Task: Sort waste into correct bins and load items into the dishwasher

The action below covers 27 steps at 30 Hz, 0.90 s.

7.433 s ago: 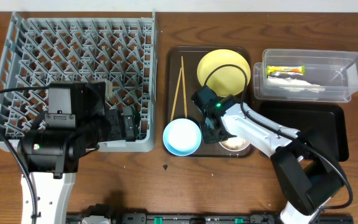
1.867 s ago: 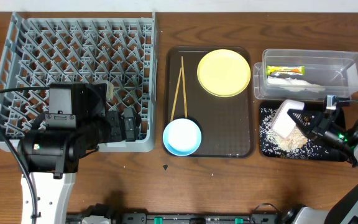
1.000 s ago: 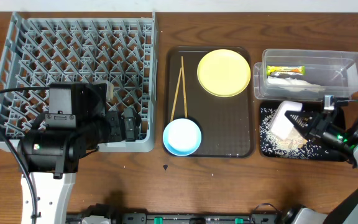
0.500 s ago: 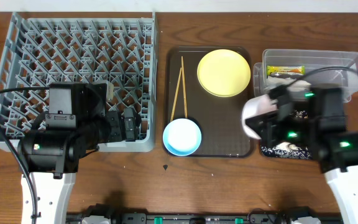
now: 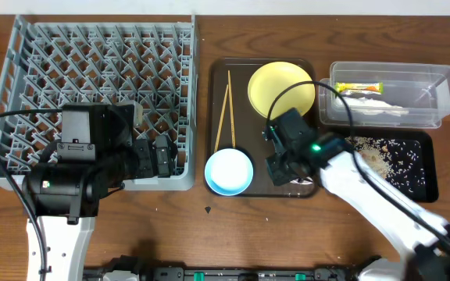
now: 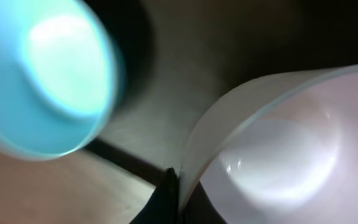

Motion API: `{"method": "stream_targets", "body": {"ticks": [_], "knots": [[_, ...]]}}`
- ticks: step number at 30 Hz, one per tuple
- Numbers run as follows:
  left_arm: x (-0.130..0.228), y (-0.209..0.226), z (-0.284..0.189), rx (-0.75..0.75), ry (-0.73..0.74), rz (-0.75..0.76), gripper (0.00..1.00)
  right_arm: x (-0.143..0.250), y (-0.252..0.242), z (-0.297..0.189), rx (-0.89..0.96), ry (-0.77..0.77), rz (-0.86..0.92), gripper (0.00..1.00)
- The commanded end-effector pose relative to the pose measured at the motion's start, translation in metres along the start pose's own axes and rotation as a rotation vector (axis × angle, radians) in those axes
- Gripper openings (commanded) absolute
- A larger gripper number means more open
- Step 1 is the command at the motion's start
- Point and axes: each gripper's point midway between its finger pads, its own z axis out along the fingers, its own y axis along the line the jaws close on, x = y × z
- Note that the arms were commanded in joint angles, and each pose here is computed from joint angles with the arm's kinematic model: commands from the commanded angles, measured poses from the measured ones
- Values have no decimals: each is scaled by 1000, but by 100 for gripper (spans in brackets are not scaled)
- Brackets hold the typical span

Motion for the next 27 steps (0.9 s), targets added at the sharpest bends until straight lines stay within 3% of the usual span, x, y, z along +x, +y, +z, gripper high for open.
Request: {"method": "stream_targets", "body": {"ticks": [1, 2, 4, 8, 12, 16, 22, 27], "knots": [[-4, -4, -4, 16, -13, 7, 98, 1, -12, 14, 85, 13, 67, 5], [-5, -5, -4, 19, -18, 5, 98, -5, -8, 9, 63, -11, 66, 25], [-6, -7, -4, 29, -22, 8, 98, -16, -3, -3, 35, -52, 59, 48], [-18, -25, -3, 129, -56, 29, 98, -45, 3, -44, -9, -180, 35, 61], [-26, -36, 6, 173, -58, 59, 100, -73, -2, -89, -29, -312, 70, 58], [-27, -50, 32, 165, -4, 122, 91, -92, -20, -133, -56, -410, 179, 52], [-29, -68, 100, 2, 68, 244, 90, -99, -49, -172, -164, -474, 350, 47], [-48, -66, 156, -159, 90, 294, 81, -87, -56, -170, -219, -419, 416, 40]]}}
